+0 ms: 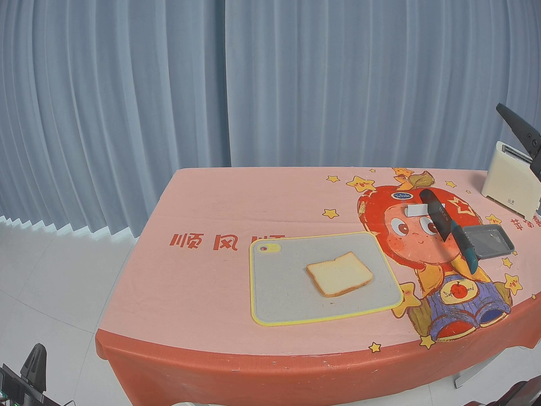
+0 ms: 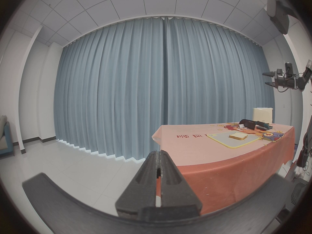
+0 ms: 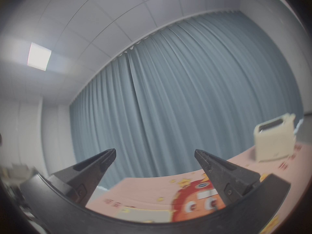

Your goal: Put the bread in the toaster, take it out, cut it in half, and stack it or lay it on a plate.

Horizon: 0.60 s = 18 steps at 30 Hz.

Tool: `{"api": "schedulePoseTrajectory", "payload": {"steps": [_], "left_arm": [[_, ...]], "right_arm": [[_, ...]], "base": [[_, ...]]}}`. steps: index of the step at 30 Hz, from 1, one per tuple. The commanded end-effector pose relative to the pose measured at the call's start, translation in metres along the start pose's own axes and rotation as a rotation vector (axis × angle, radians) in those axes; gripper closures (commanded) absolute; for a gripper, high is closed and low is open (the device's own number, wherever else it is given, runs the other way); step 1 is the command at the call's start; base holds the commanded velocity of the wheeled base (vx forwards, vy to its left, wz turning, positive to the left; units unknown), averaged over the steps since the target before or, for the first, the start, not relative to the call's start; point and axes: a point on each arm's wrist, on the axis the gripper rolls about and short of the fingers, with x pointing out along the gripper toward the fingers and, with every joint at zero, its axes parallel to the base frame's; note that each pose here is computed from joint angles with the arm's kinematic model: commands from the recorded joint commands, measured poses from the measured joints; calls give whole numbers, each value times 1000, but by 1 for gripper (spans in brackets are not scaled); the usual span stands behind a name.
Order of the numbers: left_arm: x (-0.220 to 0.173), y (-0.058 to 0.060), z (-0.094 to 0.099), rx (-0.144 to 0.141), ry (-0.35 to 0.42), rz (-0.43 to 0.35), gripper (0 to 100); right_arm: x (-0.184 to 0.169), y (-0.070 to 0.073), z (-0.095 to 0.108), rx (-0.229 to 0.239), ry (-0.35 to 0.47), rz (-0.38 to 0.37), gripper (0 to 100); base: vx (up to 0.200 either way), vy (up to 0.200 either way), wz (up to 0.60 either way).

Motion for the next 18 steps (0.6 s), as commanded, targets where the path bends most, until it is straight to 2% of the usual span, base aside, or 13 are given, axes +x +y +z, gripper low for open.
{"api": "schedulePoseTrajectory", "payload": {"steps": [1, 6, 8, 10, 12, 15, 18], "left_arm": [[0, 0, -5, -1, 1, 1, 100], [0, 0, -5, -1, 1, 1, 100], [0, 0, -5, -1, 1, 1, 100], [0, 0, -5, -1, 1, 1, 100], [0, 0, -5, -1, 1, 1, 100], [0, 0, -5, -1, 1, 1, 100], [0, 0, -5, -1, 1, 1, 100]], "right_arm": [[2, -24, -14, -131, 66, -100, 0], [6, -23, -37, -117, 162, -97, 0], [5, -25, -44, -129, 195, -141, 0], [6, -29, -52, -161, 234, -216, 0], [6, -33, -56, -172, 248, -291, 0], [5, -35, -63, -179, 269, -333, 0], [3, -36, -68, -176, 288, -338, 0]], "base": [[0, 0, 0], [0, 0, 0], [0, 0, 0], [0, 0, 0], [0, 0, 0], [0, 0, 0], [0, 0, 0]]}}
